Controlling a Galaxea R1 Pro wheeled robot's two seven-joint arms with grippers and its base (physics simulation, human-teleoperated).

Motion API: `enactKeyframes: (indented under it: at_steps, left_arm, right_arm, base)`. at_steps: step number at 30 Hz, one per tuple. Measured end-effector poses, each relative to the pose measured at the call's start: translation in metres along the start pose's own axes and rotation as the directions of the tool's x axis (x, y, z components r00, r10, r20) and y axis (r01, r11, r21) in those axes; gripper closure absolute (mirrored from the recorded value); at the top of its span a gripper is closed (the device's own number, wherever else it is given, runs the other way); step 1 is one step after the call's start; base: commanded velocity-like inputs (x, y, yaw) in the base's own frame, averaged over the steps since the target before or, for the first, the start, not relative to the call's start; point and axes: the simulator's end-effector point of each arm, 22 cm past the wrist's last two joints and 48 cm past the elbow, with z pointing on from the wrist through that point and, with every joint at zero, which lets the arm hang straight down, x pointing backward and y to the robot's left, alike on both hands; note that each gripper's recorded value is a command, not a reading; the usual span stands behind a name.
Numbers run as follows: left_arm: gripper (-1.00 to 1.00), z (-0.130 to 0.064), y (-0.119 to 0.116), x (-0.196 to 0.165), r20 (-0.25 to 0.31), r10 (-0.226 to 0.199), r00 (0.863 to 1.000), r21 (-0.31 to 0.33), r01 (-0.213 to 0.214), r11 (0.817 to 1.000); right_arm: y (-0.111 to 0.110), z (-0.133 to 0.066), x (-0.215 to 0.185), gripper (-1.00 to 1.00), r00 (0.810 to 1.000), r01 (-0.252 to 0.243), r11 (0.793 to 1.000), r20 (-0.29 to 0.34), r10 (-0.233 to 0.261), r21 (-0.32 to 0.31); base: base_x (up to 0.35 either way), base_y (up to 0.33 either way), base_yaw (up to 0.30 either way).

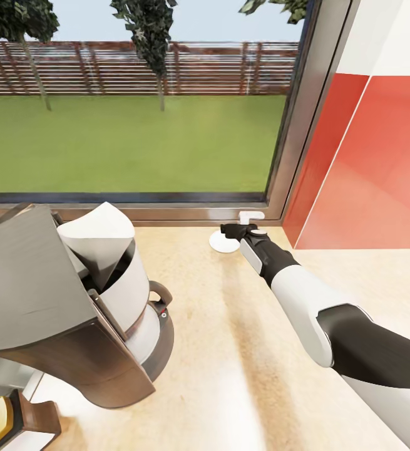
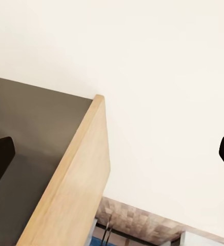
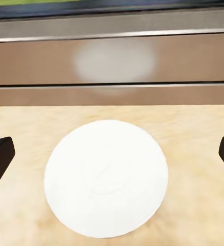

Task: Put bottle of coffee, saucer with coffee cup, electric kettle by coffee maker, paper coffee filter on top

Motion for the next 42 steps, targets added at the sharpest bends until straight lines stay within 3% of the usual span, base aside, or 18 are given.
enactKeyframes:
  at_steps: [18, 29, 42]
  left_arm:
    - [-1.0, 0.0, 0.0, 0.001, -0.002, 0.003, 1.0, 0.0, -0.003, 1.0]
    - [-1.0, 0.0, 0.0, 0.001, -0.003, 0.002, 1.0, 0.001, -0.002, 1.0]
    - [-1.0, -0.001, 0.001, 0.004, -0.013, 0.005, 1.0, -0.002, -0.005, 1.0]
  right_arm:
    - [-0.004, 0.0, 0.003, -1.0, 1.0, 0.003, 1.0, -0.007, -0.002, 0.019]
    - [-0.014, 0.002, 0.006, -1.0, 0.999, -0.009, 0.999, 0.044, 0.006, 0.053]
    - [-0.016, 0.007, 0.013, -1.0, 0.999, -0.02, 0.998, 0.036, 0.018, 0.056]
  base:
    - [0.0, 0.0, 0.0]
    - [0.0, 0.0, 0.0]
    - [0.0, 0.0, 0.053]
